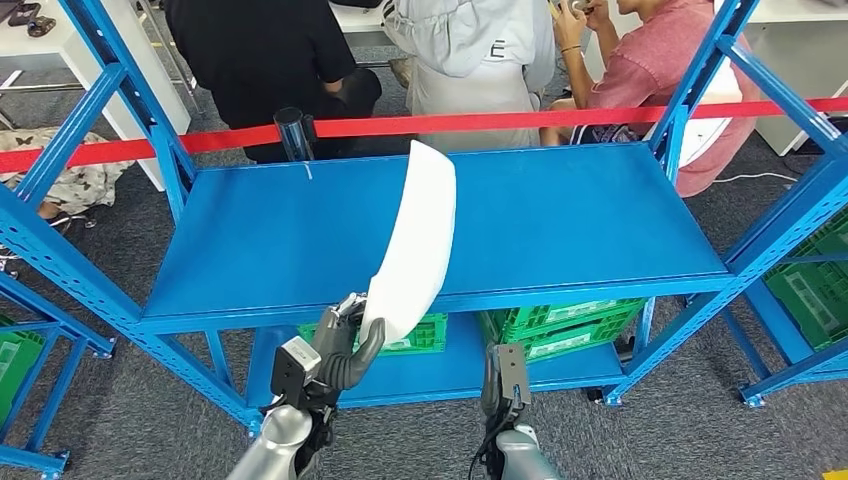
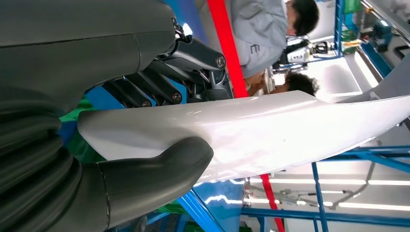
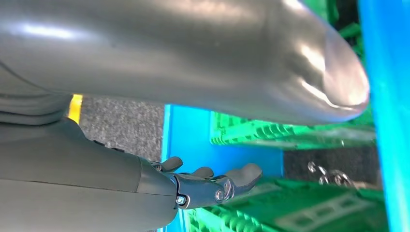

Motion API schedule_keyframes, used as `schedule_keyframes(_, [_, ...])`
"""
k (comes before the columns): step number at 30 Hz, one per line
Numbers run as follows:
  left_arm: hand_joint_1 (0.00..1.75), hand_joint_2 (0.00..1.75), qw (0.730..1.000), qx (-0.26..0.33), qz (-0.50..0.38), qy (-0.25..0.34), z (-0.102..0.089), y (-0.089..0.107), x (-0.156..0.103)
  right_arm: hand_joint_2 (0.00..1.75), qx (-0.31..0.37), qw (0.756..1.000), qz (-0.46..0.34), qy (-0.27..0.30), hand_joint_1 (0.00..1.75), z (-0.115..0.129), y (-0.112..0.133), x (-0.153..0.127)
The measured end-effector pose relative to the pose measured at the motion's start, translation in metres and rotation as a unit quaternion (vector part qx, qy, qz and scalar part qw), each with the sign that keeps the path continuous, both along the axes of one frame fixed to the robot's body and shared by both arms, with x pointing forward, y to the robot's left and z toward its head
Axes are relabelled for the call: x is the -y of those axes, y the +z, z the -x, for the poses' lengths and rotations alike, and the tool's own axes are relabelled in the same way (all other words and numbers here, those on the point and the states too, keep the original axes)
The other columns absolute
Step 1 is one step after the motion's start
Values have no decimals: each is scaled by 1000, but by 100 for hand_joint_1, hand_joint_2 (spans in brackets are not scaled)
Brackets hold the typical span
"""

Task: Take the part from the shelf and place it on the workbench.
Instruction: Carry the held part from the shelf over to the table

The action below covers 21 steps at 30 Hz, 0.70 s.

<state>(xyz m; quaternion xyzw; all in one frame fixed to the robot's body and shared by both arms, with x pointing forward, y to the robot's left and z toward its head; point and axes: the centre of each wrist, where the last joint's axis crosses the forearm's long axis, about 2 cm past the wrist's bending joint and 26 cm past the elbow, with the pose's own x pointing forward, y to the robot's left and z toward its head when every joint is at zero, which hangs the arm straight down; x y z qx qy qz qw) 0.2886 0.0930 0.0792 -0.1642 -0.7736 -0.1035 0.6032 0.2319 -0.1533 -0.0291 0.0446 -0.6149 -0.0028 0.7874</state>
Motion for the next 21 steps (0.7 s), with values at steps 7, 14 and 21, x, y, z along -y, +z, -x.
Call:
schedule_keyframes(7, [175, 175, 1000, -18, 1, 2, 11, -10, 0, 0, -10, 1000, 10, 18, 0, 15, -6, -6])
schedule_keyframes(14, [175, 175, 1000, -21, 2, 2, 13, -12, 0, 0, -11, 1000, 11, 25, 0, 15, -5, -8])
schedule_keyframes(21, [175, 175, 1000, -23, -1, 0, 15, -14, 0, 0, -25, 1000, -10, 5, 0, 23, -8, -10])
